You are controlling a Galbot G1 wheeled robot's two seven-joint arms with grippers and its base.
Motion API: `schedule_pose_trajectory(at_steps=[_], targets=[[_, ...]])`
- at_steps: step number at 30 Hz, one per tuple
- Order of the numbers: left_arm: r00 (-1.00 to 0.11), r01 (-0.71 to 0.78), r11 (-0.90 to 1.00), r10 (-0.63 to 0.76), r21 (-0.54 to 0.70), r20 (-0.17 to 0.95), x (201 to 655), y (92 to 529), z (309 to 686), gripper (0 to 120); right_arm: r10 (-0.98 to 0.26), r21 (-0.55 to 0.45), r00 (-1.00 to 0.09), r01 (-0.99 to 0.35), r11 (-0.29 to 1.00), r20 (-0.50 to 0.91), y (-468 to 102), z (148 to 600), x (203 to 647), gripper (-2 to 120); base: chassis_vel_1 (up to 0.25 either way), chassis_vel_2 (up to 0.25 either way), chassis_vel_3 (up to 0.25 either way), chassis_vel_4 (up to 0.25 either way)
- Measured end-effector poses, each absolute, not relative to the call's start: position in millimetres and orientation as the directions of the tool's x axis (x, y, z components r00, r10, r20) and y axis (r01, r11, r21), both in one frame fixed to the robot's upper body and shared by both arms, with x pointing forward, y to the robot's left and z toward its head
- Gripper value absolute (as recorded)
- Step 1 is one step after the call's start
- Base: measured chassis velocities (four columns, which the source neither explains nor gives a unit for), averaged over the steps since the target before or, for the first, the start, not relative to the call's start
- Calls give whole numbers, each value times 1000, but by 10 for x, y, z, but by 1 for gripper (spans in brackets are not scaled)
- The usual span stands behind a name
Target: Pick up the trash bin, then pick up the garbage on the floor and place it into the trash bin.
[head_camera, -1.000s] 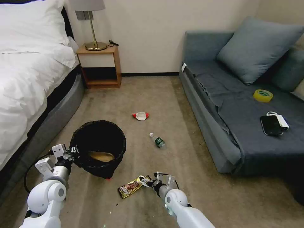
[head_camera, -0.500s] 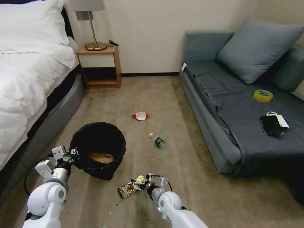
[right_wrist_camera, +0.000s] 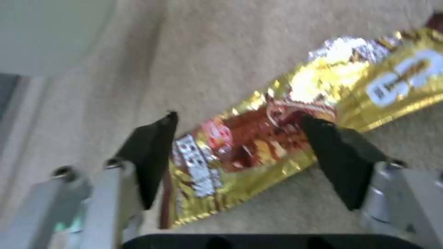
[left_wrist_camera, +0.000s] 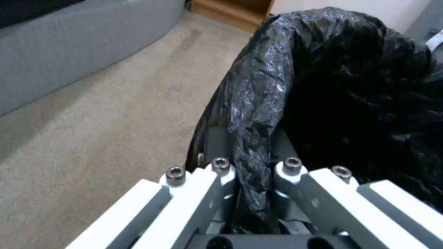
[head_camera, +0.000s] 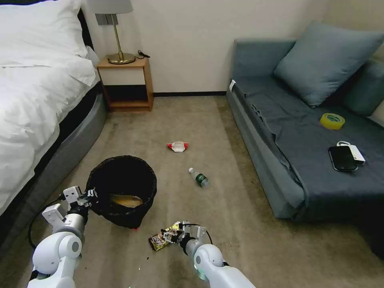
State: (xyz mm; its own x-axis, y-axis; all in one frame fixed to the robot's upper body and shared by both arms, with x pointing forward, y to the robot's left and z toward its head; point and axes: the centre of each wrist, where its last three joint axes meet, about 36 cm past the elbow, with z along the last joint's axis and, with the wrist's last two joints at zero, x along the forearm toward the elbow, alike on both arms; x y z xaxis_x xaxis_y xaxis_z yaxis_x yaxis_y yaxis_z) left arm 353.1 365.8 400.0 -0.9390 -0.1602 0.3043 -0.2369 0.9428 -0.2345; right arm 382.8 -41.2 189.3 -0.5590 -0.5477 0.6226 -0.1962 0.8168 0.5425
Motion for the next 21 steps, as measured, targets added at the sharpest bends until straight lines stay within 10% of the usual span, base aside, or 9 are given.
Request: schedule_pose_trajectory(at_steps=[16,21], targets=[[-940,-230,944,-153,-238,305,3553,3643,3968,5,-496,515,-638,-177,839,589,-921,2007,3915,9,0,0,0,0],[-940,-227,944,-148,-240,307,3575,3614,3943,5,-476,505,-637,-154,849,607,-1115,1963,3902,21,0,0,0,0]])
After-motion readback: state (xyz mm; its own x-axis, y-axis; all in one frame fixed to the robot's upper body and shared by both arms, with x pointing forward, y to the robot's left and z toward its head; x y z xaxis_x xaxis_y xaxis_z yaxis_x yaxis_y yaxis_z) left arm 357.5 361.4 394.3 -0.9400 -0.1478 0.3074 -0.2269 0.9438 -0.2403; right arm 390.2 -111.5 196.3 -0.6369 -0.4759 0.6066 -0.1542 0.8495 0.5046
